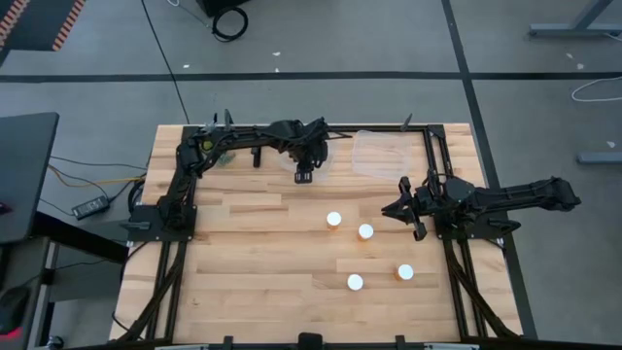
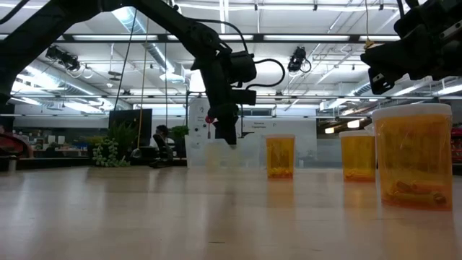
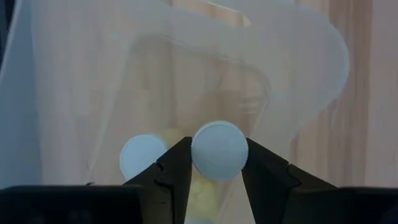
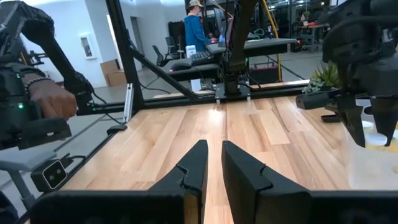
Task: Pick and place medicine bottles into bin by pill shape (circle, oval)
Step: Put the small yellow pill bottle into the left transparent bin, then put the big orange pill bottle into the right transparent bin
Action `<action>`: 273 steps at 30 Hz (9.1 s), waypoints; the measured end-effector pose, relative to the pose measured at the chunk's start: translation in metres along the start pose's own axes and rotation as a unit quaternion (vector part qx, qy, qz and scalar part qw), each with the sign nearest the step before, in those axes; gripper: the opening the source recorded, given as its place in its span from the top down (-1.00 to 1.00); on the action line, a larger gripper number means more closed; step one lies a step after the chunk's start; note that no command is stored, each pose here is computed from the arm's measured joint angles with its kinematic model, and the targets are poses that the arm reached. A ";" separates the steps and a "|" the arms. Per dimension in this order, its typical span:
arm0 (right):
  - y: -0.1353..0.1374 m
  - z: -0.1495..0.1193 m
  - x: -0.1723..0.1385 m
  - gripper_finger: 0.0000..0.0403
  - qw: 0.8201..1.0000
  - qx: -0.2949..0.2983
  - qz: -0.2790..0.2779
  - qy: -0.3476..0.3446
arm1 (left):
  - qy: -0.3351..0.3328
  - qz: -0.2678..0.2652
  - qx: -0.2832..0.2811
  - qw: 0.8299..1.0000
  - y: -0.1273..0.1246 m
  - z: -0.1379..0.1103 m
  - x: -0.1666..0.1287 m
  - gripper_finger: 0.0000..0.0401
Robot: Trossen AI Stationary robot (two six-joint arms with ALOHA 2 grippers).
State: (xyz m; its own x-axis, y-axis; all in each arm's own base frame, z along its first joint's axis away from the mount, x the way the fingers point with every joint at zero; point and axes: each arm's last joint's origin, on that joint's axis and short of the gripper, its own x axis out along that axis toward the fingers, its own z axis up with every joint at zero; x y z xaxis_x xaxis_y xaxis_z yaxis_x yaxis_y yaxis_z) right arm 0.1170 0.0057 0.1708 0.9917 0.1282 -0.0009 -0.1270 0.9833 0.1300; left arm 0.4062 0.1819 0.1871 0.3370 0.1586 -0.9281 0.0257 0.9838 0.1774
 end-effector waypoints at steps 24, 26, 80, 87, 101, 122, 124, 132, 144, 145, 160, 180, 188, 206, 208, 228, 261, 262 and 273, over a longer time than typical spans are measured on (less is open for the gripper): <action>0.000 0.000 0.000 0.73 1.000 0.000 0.000 0.000 | -0.009 0.003 0.004 1.000 -0.004 0.002 -0.026 0.01; 0.000 0.000 0.000 0.73 1.000 0.000 0.000 0.000 | -0.012 0.004 0.000 1.000 -0.007 0.003 -0.036 0.00; 0.000 0.000 0.000 0.73 1.000 0.001 0.000 -0.001 | -0.352 -0.083 -0.002 0.932 -0.197 -0.136 -0.128 0.41; 0.000 0.000 0.000 0.73 0.999 0.041 0.000 -0.003 | -0.366 -0.087 -0.045 0.926 -0.200 -0.160 -0.121 0.41; 0.000 -0.001 0.001 0.73 0.997 0.078 -0.001 0.006 | -0.432 -0.075 -0.066 0.896 -0.198 -0.200 -0.125 0.42; 0.008 0.073 0.036 0.73 0.984 0.018 -0.046 0.170 | -0.522 -0.053 -0.112 0.844 -0.195 -0.250 -0.124 0.42; 0.008 0.074 0.044 0.69 0.977 0.018 -0.057 0.204 | -0.526 -0.050 -0.113 0.841 -0.195 -0.251 -0.125 0.42; 0.021 0.083 0.080 0.30 0.947 -0.004 -0.073 0.313 | -0.542 -0.041 -0.101 0.833 -0.194 -0.254 -0.130 0.42; 0.052 0.092 0.118 -0.05 0.908 -0.042 -0.073 0.410 | -0.552 -0.037 -0.101 0.827 -0.193 -0.261 -0.135 0.46; 0.055 0.091 0.121 -0.05 0.902 -0.047 -0.077 0.421 | -0.553 -0.036 -0.102 0.826 -0.193 -0.262 -0.135 0.46; 0.052 0.070 0.172 -0.36 0.804 -0.076 -0.127 0.576 | -0.579 -0.038 -0.116 0.806 -0.196 -0.277 -0.116 0.51; 0.042 0.024 0.190 -0.53 0.737 -0.076 -0.111 0.662 | -0.599 -0.021 -0.091 0.795 -0.195 -0.281 -0.120 0.53; 0.040 0.011 0.187 -0.50 0.733 -0.079 -0.110 0.667 | -0.591 -0.030 -0.099 0.800 -0.196 -0.281 -0.118 0.55; 0.038 0.000 0.182 -0.07 0.731 -0.080 -0.109 0.669 | -0.596 -0.043 -0.123 0.792 -0.195 -0.280 -0.119 0.59; 0.038 0.002 0.182 -0.09 0.731 -0.084 -0.105 0.669 | -0.602 -0.043 -0.124 0.788 -0.195 -0.280 -0.121 0.57; -0.036 0.040 0.172 -0.10 0.732 -0.030 -0.115 0.670 | -0.602 -0.045 -0.123 0.787 -0.195 -0.280 -0.121 0.55; -0.197 0.117 0.110 -0.10 0.748 0.005 -0.228 0.623 | -0.602 -0.045 -0.122 0.787 -0.195 -0.280 -0.121 0.55; -0.200 0.117 0.108 -0.10 0.748 0.008 -0.230 0.622 | -0.602 -0.045 -0.122 0.787 -0.195 -0.280 -0.121 0.55; -0.217 0.081 0.072 -0.10 0.715 0.072 -0.246 0.650 | -0.603 -0.045 -0.122 0.787 -0.195 -0.280 -0.121 0.60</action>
State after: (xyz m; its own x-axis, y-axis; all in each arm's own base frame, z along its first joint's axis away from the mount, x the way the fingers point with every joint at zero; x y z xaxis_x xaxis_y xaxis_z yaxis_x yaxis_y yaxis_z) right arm 0.2173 -0.2093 0.2231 0.0485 -0.1257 -0.9909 0.3276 0.9392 -0.1031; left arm 0.0970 -0.0057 0.1728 0.9963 0.0384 0.0775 -0.0325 0.9966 -0.0763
